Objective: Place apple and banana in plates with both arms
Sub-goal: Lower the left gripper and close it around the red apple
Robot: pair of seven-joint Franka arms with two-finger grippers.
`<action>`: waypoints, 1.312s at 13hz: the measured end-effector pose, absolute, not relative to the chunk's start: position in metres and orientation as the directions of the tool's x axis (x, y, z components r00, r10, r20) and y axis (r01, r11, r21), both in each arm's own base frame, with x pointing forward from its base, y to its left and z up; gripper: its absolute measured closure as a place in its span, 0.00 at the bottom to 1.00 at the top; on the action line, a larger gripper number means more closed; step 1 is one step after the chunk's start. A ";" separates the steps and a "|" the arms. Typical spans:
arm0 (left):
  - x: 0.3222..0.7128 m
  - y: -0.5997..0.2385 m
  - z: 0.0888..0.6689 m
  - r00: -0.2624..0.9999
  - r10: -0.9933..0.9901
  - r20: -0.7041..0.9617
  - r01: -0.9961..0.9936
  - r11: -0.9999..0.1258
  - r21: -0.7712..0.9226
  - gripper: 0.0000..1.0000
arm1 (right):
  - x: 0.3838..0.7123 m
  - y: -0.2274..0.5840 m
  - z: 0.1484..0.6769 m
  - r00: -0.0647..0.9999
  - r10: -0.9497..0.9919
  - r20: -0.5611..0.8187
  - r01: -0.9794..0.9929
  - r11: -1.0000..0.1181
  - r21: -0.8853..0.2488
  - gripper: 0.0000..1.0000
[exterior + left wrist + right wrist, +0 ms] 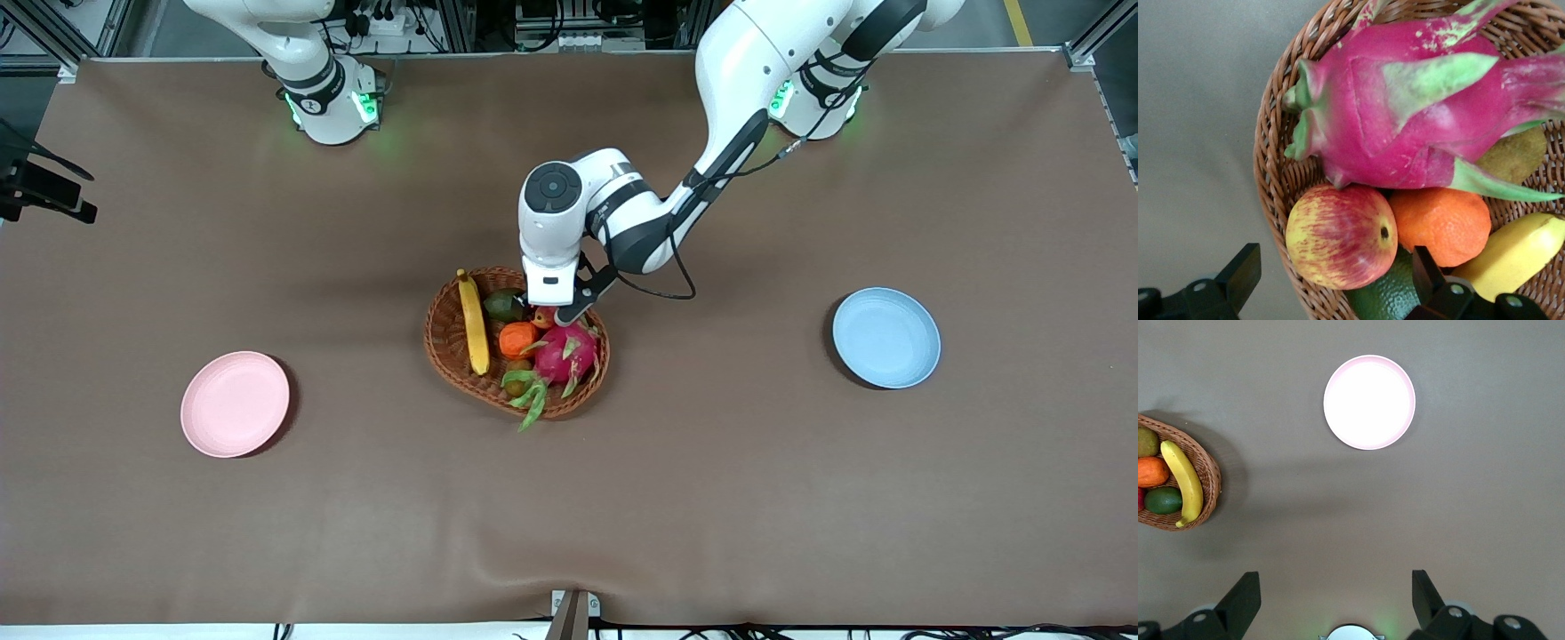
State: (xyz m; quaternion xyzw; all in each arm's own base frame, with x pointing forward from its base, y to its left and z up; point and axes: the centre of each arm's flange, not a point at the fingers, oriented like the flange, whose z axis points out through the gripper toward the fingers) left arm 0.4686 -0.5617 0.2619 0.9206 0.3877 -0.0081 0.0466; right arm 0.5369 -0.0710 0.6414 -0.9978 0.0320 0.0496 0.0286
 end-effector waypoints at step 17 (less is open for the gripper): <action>0.459 -0.570 0.247 0.707 0.705 -0.059 0.707 -0.704 0.071 0.20 | 0.537 -0.071 0.641 0.993 -0.061 -0.101 -0.067 -0.996 -0.054 0.00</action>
